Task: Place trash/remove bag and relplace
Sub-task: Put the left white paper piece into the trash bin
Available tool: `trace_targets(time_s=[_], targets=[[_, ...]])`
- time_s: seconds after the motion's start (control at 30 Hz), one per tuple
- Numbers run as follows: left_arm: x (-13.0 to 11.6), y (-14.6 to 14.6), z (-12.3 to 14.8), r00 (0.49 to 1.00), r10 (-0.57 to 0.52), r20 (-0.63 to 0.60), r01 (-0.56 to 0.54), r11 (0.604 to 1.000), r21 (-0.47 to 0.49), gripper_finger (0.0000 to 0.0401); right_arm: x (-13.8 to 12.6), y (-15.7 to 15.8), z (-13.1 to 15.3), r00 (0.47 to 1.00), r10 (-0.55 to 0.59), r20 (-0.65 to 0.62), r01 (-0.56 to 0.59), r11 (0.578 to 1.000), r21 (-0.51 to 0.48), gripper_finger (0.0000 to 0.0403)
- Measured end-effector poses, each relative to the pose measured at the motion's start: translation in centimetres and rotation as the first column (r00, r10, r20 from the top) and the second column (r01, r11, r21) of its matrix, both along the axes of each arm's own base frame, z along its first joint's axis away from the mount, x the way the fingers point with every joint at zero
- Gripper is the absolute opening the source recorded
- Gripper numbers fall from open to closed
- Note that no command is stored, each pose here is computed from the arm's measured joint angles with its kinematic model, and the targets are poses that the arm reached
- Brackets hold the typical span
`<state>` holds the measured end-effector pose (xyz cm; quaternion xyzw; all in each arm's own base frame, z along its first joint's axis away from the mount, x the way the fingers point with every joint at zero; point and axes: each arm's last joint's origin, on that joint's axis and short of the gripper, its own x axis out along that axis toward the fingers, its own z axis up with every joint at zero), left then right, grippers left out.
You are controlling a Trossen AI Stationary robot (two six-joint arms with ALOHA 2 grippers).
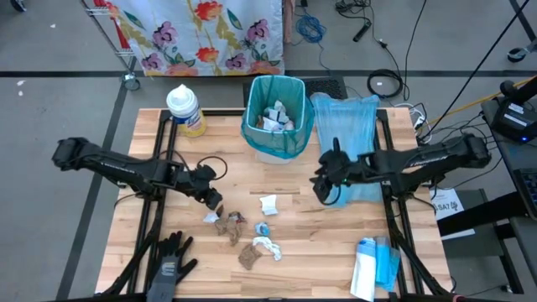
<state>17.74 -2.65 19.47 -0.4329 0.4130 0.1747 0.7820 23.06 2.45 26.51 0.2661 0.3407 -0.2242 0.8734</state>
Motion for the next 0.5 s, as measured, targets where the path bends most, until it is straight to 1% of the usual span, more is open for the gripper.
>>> trace_targets(time_s=[0.13, 0.23, 0.4, 0.5], targets=[[0.2, -0.4, -0.7, 0.999, -0.007, -0.054, 0.007, 1.0, -0.009, 0.0089, 0.0, 0.7, -2.3, 0.998, -0.018, 0.06, 0.015, 0.998, 0.053, 0.0153], [0.5, -0.8, -1.4, 0.995, -0.022, -0.094, 0.02, 1.0, -0.023, 0.0088, -0.1, 1.2, -3.2, 0.995, -0.03, 0.095, 0.022, 0.996, 0.091, 0.0153], [1.0, -1.2, -2.4, 0.988, -0.031, -0.149, 0.027, 0.999, -0.026, 0.0088, -0.1, 1.9, -3.4, 0.993, -0.026, 0.119, 0.012, 0.993, 0.12, 0.0153], [1.6, -1.3, -2.7, 0.991, -0.033, -0.131, 0.029, 0.999, -0.032, 0.0088, -0.1, 2.2, -3.4, 0.992, -0.021, 0.122, 0.005, 0.992, 0.128, 0.0153]])
